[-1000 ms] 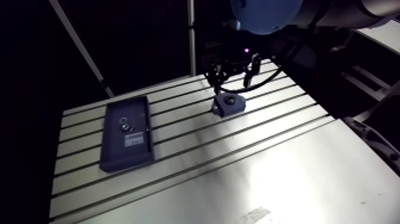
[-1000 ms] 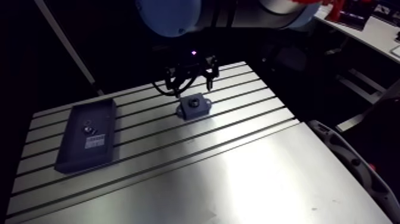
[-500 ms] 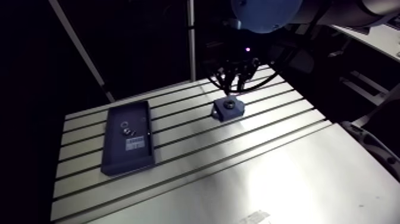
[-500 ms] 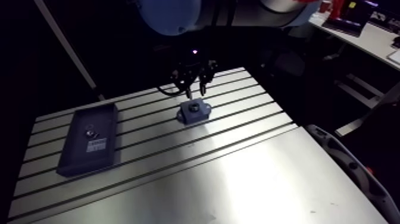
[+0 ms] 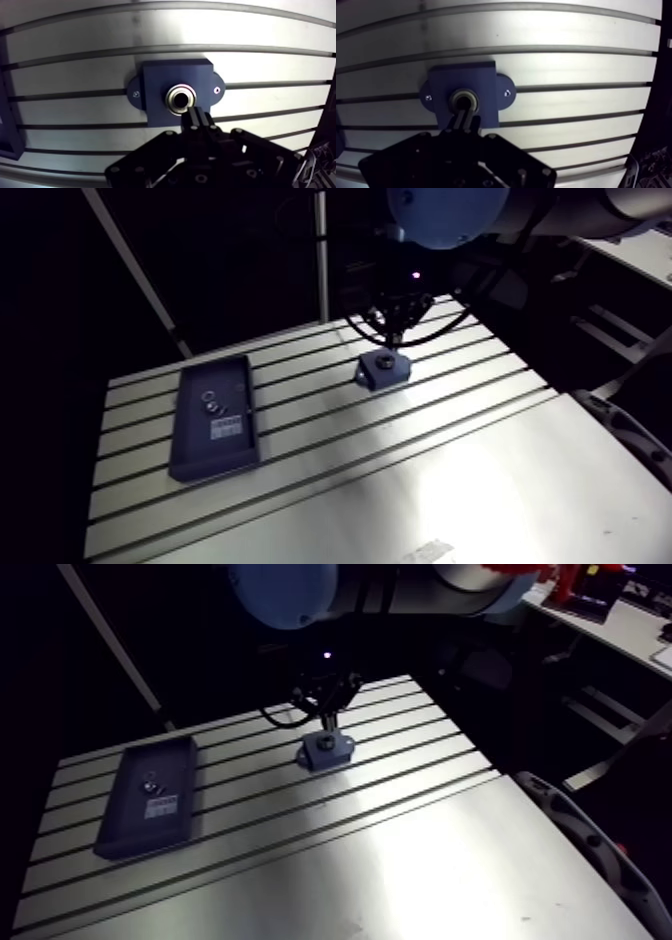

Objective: Pick up the bearing and press it into the housing until flush.

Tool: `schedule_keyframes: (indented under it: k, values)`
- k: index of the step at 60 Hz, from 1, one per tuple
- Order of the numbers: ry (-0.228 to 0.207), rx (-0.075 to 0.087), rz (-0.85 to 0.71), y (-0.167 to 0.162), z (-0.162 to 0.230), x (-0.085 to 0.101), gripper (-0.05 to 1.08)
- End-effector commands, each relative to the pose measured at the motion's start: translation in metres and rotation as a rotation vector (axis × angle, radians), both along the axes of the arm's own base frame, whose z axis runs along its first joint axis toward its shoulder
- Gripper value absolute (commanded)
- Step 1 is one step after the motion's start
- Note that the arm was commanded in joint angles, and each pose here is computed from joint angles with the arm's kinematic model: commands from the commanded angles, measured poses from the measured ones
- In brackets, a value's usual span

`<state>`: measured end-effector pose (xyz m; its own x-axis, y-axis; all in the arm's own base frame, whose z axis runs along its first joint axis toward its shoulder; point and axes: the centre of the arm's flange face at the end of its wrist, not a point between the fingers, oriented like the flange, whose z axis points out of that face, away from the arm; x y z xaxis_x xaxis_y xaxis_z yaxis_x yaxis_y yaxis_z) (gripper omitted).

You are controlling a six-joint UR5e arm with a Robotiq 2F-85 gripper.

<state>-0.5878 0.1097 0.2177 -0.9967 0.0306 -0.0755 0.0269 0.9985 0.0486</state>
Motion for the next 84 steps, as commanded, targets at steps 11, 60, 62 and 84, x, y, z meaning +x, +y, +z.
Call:
schedule_keyframes:
  k: [11, 60, 62, 84]
  values:
    - [-0.010, -0.007, 0.002, -0.001, -0.006, 0.002, 1.07]
    - [-0.025, -0.018, 0.002, -0.002, -0.023, -0.001, 1.07]
    - [-0.025, -0.020, 0.002, -0.002, -0.023, -0.001, 1.07]
    - [-0.025, -0.020, 0.003, -0.002, -0.024, -0.001, 1.07]
